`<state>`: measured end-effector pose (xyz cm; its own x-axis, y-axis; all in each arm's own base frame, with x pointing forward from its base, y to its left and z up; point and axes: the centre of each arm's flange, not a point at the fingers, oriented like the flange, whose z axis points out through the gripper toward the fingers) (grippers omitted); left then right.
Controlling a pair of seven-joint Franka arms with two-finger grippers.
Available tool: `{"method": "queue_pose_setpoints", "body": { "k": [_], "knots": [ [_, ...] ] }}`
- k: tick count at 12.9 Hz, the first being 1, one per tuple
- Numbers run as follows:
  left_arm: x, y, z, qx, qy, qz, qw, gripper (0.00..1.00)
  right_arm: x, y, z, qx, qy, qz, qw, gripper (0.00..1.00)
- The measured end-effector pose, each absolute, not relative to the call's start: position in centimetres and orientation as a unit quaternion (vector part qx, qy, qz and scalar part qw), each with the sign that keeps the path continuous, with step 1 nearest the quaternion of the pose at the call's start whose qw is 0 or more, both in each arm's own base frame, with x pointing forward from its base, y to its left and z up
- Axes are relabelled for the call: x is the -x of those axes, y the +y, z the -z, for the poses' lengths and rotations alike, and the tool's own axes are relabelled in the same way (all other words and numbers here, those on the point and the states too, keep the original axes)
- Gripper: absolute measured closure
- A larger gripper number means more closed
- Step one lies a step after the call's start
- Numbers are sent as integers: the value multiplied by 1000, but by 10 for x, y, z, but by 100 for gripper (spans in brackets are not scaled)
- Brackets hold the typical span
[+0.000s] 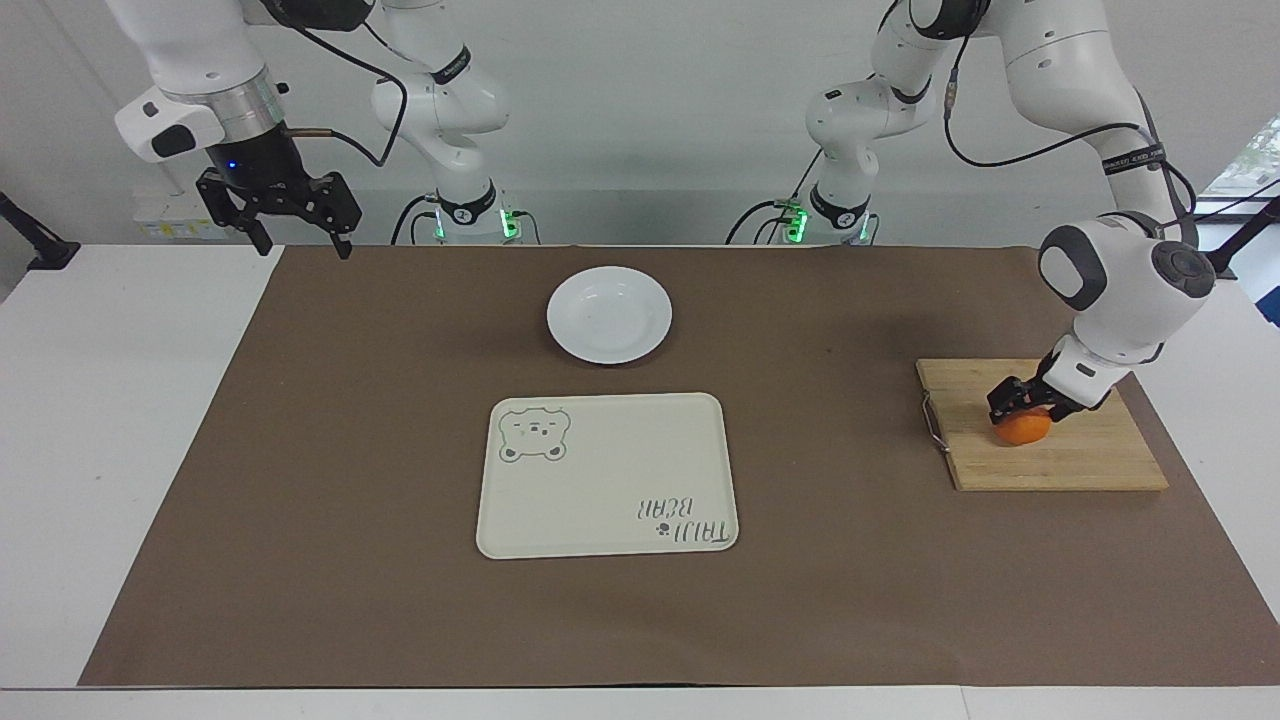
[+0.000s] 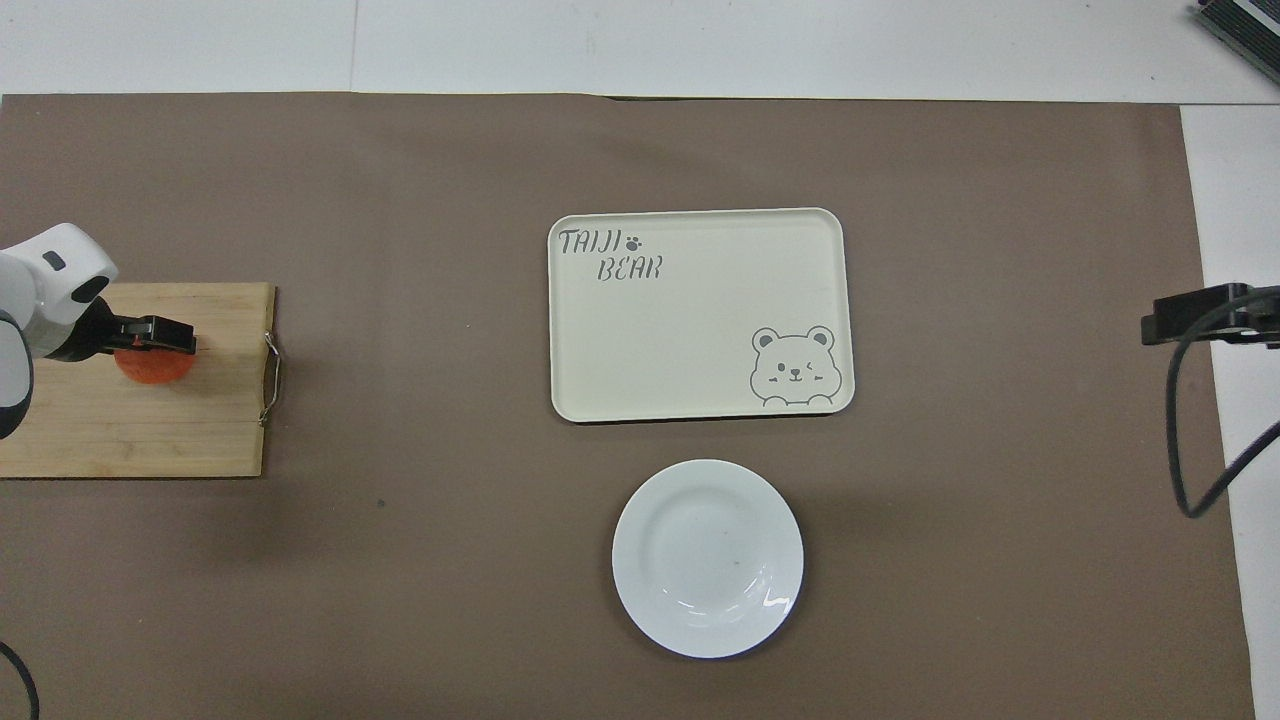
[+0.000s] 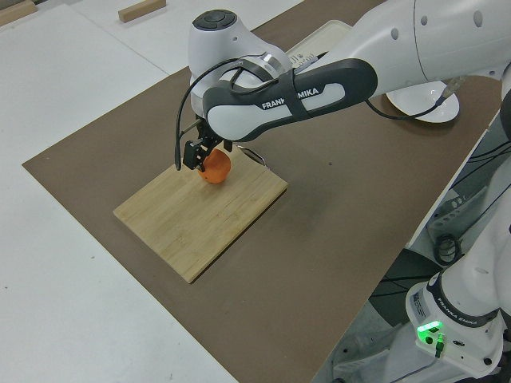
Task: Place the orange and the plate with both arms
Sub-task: 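Lower the left gripper onto the orange on the cutting board, then close the left gripper on the orange and lift it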
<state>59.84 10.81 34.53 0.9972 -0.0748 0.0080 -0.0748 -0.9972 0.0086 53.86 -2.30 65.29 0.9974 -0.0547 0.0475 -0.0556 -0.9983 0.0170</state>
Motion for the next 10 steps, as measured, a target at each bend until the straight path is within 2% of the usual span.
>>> {"method": "queue_pose_setpoints", "body": {
  "k": [3,4,5,6,7,10],
  "knots": [
    [-598,111,-327,-999,-50,-1,6,0,-539,-23,-653,-999,-28,-24,9,0],
    [-598,112,-325,-998,-55,1,7,7,-539,-23,-653,-999,-28,-24,9,0],
    [-598,112,-324,-998,-58,2,7,7,-539,-23,-653,-999,-28,-24,9,0],
    [-598,113,-324,-998,-59,2,7,15,-539,-23,-653,-999,-28,-24,9,0],
    [-598,113,-324,-998,-60,2,7,28,-539,-23,-653,-999,-28,-24,9,0],
    [-598,114,-325,-998,-61,1,7,29,-539,-23,-653,-999,-28,-24,9,0]
  ]
}}
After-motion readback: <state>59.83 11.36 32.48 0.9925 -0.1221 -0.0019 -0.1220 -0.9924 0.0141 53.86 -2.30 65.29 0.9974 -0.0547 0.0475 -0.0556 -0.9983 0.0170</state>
